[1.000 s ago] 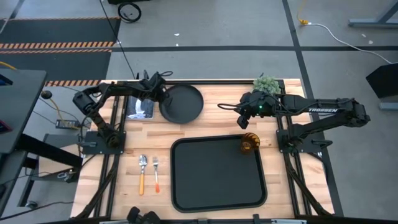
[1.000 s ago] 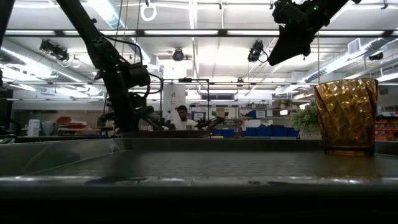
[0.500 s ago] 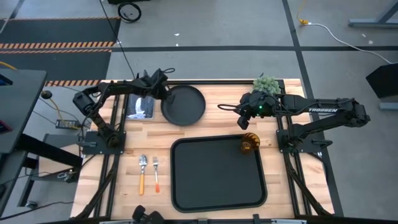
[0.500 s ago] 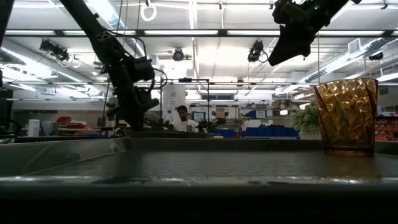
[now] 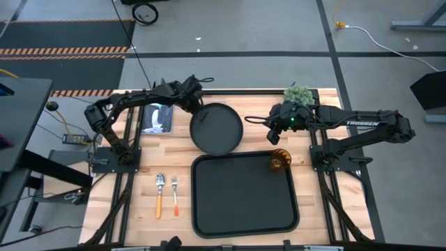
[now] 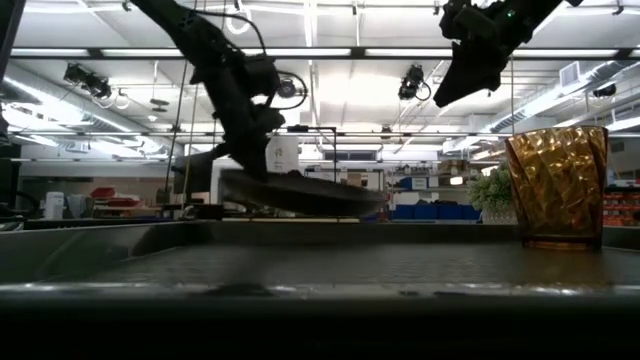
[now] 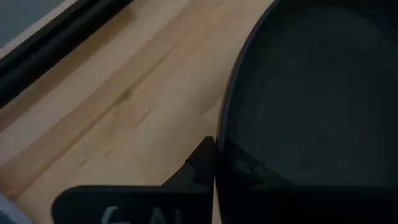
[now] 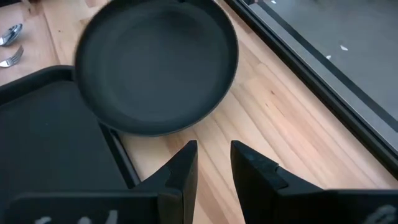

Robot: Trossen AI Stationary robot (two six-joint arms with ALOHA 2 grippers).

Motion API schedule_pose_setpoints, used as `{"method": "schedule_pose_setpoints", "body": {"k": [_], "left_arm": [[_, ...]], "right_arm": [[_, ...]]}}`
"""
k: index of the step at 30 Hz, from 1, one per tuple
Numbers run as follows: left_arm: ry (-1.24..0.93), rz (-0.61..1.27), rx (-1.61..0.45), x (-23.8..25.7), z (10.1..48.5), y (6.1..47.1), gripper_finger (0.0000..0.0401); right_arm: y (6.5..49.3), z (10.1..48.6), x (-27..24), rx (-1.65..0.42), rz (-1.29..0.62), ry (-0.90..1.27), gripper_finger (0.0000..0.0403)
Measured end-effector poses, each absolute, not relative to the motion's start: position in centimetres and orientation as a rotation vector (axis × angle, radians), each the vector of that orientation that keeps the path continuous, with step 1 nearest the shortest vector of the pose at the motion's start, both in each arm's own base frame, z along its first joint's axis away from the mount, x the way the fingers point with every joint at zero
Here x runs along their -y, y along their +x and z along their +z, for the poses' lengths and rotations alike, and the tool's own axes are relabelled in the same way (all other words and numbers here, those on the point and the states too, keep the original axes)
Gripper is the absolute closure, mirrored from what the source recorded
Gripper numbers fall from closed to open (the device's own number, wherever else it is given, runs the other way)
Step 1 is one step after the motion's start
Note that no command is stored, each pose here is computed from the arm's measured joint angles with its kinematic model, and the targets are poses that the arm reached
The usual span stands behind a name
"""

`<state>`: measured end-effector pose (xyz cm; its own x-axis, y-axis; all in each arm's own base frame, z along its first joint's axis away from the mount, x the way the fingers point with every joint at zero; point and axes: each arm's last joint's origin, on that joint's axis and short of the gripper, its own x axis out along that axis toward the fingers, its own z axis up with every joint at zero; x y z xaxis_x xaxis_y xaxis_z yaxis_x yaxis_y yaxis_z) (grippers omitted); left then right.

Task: Pick and place plate/cup/fork/spoon on tray
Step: Put the black plate on the black serving tray to the bottom of the brown glass

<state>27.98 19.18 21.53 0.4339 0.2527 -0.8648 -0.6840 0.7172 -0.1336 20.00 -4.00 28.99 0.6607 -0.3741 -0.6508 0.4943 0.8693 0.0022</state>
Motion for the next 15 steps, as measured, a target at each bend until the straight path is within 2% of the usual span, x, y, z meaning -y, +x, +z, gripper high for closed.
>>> {"method": "schedule_pose_setpoints", "body": {"k": [7, 15], "left_arm": [[-0.498, 0.476, -0.956, -17.2, 22.5, 29.6, 0.0388], [-0.443, 0.311, -0.965, -10.4, 21.7, 33.6, 0.0388]], "right_arm": [[19.8, 29.1, 4.3, -0.695, -0.501, 0.167, 0.03], [19.4, 29.2, 5.3, -0.693, -0.521, 0.165, 0.03]]}}
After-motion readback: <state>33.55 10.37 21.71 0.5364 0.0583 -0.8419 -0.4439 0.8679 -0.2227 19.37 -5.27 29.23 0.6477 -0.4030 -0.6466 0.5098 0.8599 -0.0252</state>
